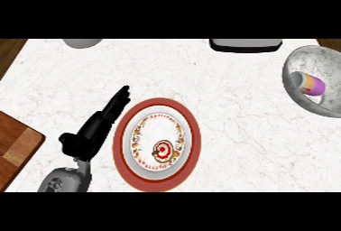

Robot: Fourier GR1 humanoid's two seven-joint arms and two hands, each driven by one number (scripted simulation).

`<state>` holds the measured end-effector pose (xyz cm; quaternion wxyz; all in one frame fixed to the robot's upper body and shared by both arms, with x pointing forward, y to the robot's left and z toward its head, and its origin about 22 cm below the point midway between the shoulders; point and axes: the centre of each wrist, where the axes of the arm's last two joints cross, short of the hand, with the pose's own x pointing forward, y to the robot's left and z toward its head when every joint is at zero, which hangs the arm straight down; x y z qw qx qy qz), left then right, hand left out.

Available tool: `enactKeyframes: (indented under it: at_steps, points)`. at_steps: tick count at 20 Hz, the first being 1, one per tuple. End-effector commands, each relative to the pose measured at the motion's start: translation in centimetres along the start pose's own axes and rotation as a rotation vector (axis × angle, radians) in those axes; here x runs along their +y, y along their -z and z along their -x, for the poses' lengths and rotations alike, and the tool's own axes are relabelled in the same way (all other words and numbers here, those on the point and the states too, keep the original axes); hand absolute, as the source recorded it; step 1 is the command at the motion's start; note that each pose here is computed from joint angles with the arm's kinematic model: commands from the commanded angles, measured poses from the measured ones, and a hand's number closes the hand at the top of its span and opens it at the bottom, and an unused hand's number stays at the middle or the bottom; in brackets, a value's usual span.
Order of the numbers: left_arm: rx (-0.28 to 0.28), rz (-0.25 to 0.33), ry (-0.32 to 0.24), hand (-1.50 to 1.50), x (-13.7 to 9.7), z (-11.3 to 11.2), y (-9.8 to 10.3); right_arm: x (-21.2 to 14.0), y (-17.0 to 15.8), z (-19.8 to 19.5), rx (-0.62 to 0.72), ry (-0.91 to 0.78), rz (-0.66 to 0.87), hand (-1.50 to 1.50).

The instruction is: Pick the can from the plate and place it in the bowl

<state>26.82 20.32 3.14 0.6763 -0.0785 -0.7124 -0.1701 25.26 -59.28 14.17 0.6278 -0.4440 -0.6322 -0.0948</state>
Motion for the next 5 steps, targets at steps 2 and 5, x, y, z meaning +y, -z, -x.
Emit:
enactKeyframes:
  at_steps: [2,5]
  points:
    - [-0.016,0.008,0.012,0.00,0.3,-0.9,0.0,-4.1,-2.0,3.1,-0.001,0.026,-0.007,-1.50]
    - [0.004,0.008,-0.004,0.00,-0.2,-0.6,-0.3,-8.0,-3.0,3.4,-0.003,0.062,-0.035,-1.50]
